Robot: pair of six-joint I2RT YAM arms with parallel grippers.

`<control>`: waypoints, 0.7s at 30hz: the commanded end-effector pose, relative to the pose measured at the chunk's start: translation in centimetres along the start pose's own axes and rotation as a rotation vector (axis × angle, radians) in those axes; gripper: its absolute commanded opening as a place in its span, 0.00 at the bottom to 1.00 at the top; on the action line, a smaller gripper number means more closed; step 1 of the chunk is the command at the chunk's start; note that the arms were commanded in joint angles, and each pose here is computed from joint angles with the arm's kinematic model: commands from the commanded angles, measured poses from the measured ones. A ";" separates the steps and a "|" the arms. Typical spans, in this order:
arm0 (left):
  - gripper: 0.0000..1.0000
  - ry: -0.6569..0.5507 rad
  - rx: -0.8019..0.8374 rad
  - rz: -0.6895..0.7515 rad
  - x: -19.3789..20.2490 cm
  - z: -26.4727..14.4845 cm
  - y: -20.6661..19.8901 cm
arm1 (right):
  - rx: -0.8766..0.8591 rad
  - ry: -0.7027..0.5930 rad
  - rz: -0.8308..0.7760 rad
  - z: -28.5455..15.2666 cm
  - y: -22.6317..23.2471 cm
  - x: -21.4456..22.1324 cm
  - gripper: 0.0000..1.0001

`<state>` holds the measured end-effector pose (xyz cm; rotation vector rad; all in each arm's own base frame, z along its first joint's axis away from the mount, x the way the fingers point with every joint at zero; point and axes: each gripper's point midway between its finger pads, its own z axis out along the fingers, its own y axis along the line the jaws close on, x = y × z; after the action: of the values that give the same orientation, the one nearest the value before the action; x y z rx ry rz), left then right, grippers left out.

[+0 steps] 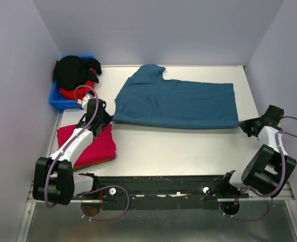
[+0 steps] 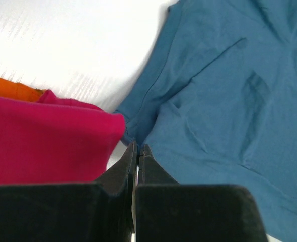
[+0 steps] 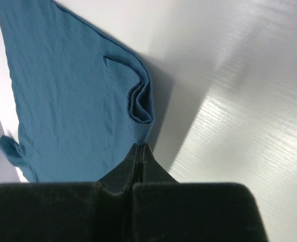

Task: Fold and stack the t-shirts
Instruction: Fold the flattened tshirt in 1/3 of the way

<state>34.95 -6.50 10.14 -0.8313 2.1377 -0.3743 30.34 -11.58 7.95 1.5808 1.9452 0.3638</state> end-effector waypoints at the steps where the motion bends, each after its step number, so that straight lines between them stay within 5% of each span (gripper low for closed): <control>1: 0.00 -0.010 0.045 0.022 0.2 -1.8 -0.7 | 0.051 -0.095 -0.026 -0.5 -1.2 -2.3 0.01; 11: 0.01 0.035 -0.013 0.046 2.1 -3.5 1.8 | 0.115 -0.102 -0.027 -0.8 -2.6 -2.2 0.04; 12: 0.05 0.040 -0.011 0.043 2.2 -3.6 1.9 | 0.122 -0.106 -0.032 -0.9 -2.8 -2.1 0.07; 14: 0.14 0.048 -0.009 0.042 2.3 -3.9 1.8 | 0.116 -0.118 -0.051 -1.3 -2.8 -2.1 0.32; 15: 0.26 0.040 -0.021 0.047 2.0 -4.0 1.9 | 0.100 -0.125 -0.073 -1.6 -2.7 -2.2 0.49; 16: 0.44 0.024 -0.039 0.060 1.3 -4.2 1.8 | 0.080 -0.138 -0.095 -1.9 -2.4 -2.2 0.56; 18: 0.64 0.022 -0.077 0.080 0.6 -4.6 2.0 | 0.032 -0.173 -0.126 -2.7 -1.7 -2.5 0.61; 21: 0.72 0.010 -0.026 0.092 -0.4 -5.1 0.3 | -0.096 -0.198 -0.199 -4.0 0.6 -2.6 0.61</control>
<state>30.42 -6.40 11.06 -0.7880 2.2092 -0.3296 27.90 -13.19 9.49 1.4846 1.9256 0.1932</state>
